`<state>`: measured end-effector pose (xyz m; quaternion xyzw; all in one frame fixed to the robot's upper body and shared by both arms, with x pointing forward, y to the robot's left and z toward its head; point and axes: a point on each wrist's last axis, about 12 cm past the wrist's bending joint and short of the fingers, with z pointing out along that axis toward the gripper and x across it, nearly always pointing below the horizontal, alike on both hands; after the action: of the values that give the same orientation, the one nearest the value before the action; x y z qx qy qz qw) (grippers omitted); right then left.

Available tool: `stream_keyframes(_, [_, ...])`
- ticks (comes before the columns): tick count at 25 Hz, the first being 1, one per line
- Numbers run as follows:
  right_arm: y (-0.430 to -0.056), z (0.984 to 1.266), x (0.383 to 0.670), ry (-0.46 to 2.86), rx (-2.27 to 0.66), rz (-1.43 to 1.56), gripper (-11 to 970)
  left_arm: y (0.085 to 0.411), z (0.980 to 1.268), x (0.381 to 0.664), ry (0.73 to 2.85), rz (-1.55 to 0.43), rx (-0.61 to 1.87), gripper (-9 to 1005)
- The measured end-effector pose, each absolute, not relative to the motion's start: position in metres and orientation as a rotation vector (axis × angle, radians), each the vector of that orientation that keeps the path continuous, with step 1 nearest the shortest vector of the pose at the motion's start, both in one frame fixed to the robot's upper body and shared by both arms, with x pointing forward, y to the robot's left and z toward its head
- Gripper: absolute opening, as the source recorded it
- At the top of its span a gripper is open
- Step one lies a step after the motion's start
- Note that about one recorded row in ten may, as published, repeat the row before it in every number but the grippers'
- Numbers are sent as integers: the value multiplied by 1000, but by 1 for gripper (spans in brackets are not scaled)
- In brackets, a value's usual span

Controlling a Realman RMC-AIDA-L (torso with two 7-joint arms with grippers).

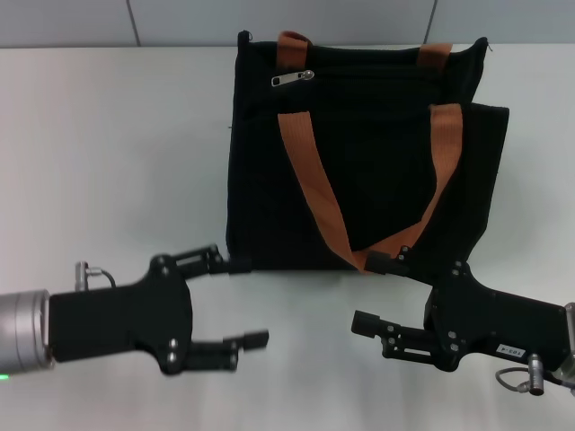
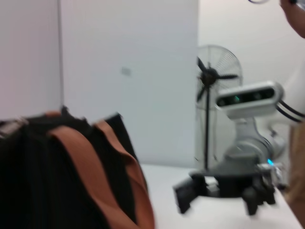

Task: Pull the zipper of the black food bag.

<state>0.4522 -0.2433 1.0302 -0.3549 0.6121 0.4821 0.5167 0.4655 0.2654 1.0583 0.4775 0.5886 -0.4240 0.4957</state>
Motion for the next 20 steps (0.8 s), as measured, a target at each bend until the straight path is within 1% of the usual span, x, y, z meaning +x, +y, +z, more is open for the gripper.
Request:
stream_keyframes(4, [-243,1030,452,1474,-843,1153,775,267,1062,475,1411,-986,1000,835])
stream_keyframes(8, [-239,1027,451,1481,-830,1150,775,270,1064,505,1499,-916,692,835])
stream_keyframes(11, [-236,1025,451,1482,-830,1149,775,270,1068,521,1499,-879,570,836])
stream_keyframes(20, [-236,1024,449,1486,-819,1153,775,272,1079,535,1451,-843,515,831])
